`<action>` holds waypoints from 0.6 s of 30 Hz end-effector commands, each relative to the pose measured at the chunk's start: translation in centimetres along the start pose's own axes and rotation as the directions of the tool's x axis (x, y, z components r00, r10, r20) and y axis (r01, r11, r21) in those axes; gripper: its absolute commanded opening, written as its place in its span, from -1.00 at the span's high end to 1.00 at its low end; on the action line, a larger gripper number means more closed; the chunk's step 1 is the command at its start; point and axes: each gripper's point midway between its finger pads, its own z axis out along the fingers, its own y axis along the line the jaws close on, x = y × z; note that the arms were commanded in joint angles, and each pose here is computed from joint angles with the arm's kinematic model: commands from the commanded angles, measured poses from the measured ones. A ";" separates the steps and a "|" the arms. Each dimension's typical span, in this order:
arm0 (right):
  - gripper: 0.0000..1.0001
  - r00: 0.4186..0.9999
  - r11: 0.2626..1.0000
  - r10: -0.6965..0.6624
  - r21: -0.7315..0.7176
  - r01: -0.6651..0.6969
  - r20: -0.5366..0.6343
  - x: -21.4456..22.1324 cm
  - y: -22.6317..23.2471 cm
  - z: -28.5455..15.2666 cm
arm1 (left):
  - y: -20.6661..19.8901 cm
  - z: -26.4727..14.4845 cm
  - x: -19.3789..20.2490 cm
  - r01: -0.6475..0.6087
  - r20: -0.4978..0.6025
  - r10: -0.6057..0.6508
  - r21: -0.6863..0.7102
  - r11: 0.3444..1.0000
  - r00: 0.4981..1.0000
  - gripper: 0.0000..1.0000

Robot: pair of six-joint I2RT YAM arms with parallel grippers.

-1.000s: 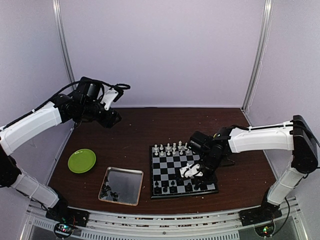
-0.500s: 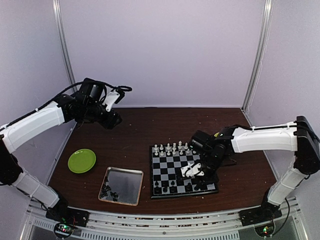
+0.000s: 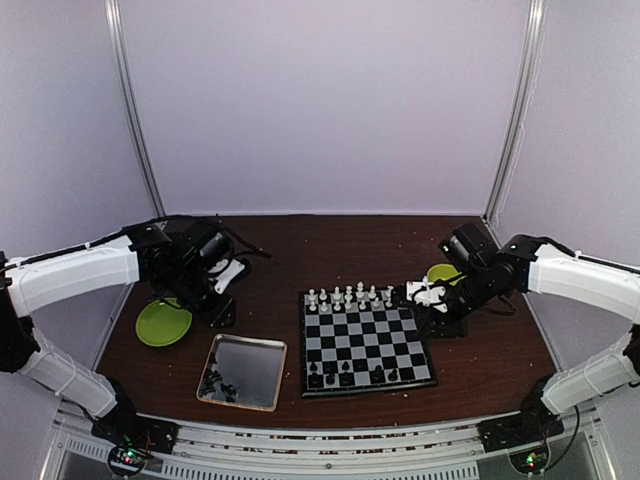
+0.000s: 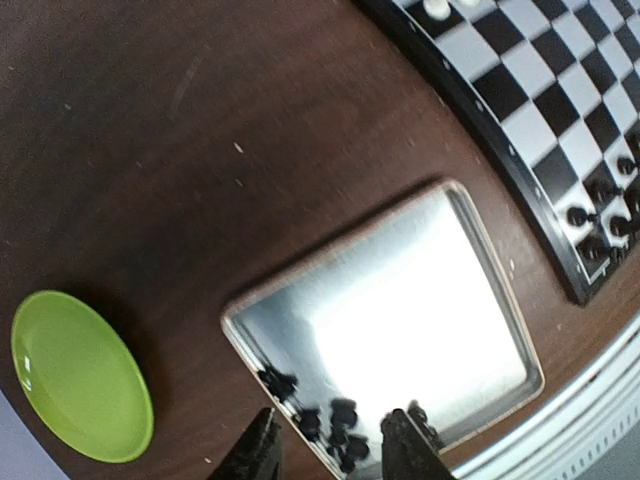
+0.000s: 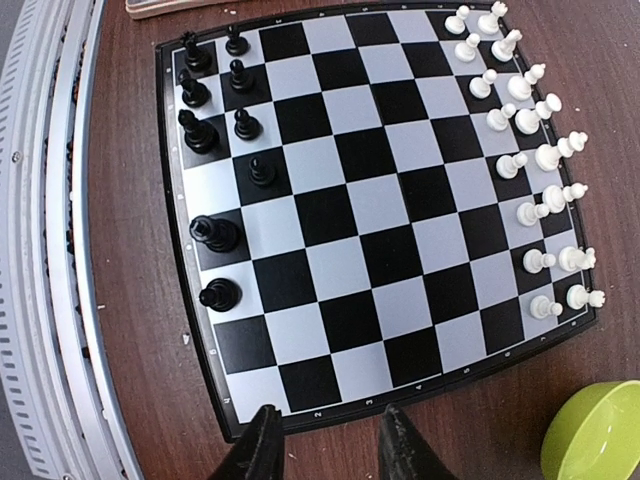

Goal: Set up the chess pieces on the board
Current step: Pick up the knight from the storage box.

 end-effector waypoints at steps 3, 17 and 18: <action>0.34 0.997 1.000 0.006 0.011 -0.007 0.077 -1.5 -0.2 -0.7 | -3.0 0.9 6.7 0.053 -0.175 -0.048 0.025 0.998 0.983 0.31; 0.33 1.000 0.998 -0.006 0.070 0.004 0.029 -0.1 -0.9 -0.3 | -6.8 4.7 9.8 -0.128 -0.329 0.159 0.115 0.985 0.931 0.52; 0.33 1.000 0.998 -0.005 0.070 0.003 0.028 0.0 -0.9 -0.3 | -6.8 4.8 9.8 -0.135 -0.335 0.165 0.111 0.985 0.928 0.53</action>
